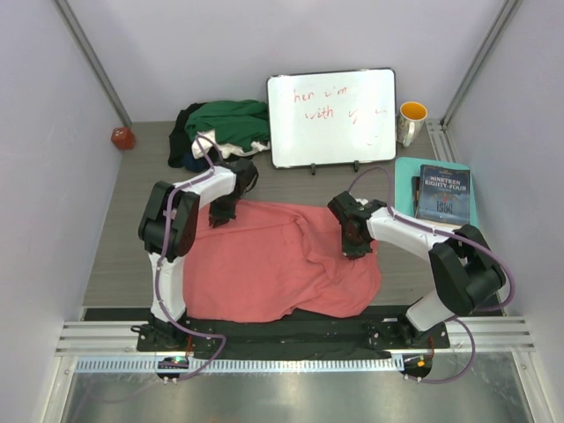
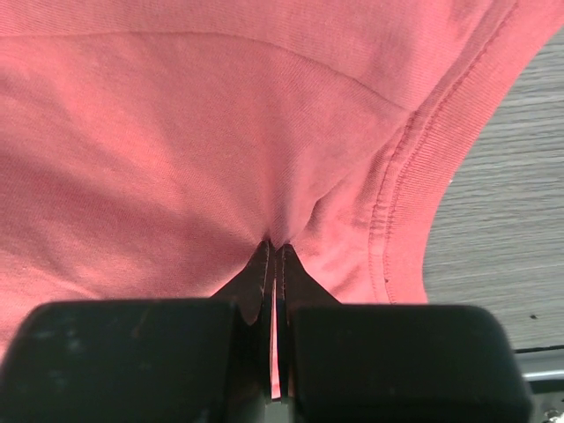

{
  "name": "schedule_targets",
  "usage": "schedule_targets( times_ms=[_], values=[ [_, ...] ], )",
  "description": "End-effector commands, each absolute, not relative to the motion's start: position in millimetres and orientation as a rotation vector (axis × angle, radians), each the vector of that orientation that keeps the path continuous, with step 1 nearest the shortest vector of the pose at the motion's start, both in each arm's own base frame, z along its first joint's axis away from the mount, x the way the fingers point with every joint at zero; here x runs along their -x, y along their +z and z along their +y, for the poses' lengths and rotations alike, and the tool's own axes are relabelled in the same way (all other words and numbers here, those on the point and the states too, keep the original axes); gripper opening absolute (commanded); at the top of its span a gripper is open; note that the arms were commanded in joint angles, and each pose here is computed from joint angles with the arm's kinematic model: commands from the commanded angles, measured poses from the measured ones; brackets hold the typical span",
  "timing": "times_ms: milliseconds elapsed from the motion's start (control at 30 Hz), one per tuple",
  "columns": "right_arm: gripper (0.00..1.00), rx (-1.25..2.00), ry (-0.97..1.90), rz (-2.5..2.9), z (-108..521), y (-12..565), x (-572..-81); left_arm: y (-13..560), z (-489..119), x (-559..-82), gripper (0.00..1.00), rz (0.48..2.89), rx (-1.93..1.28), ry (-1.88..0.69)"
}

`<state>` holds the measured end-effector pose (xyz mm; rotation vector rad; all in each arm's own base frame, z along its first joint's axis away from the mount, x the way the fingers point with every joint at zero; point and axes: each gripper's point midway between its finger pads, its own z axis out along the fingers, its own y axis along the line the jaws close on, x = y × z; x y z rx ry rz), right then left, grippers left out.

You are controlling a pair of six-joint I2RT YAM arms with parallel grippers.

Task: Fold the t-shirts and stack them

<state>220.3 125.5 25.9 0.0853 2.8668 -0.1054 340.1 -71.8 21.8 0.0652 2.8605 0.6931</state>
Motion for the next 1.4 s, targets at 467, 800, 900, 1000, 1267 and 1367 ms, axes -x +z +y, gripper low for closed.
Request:
schedule_targets(
  times_ms=[467, 800, 900, 1000, 1267, 1367],
  values=[
    [0.01, -0.049, -0.250, 2.794, 101.6, 47.9, -257.2, 23.2, -62.7, -344.5, 0.15, 2.835, -0.056, 0.802],
    [0.01, -0.034, -0.287, 2.785, 90.7, 52.3, -278.2, 19.1, -61.9, -349.2, 0.15, 2.843, -0.043, 0.804],
    [0.04, -0.019, -0.211, 2.818, 103.1, 50.8, -281.8, 19.3, -61.7, -352.9, 0.15, 2.841, -0.038, 0.801],
    [0.14, -0.002, -0.165, 2.857, 109.3, 48.8, -276.4, 19.1, -58.4, -353.4, 0.17, 2.844, -0.028, 0.805],
    [0.25, -0.051, -0.058, 2.777, 107.0, 103.6, -258.7, 26.6, -56.4, -353.3, 0.39, 2.845, -0.015, 0.769],
    [0.26, -0.084, -0.028, 2.681, 107.3, 137.0, -269.6, 36.6, -63.4, -356.7, 0.41, 2.826, 0.009, 0.680]
  ],
)
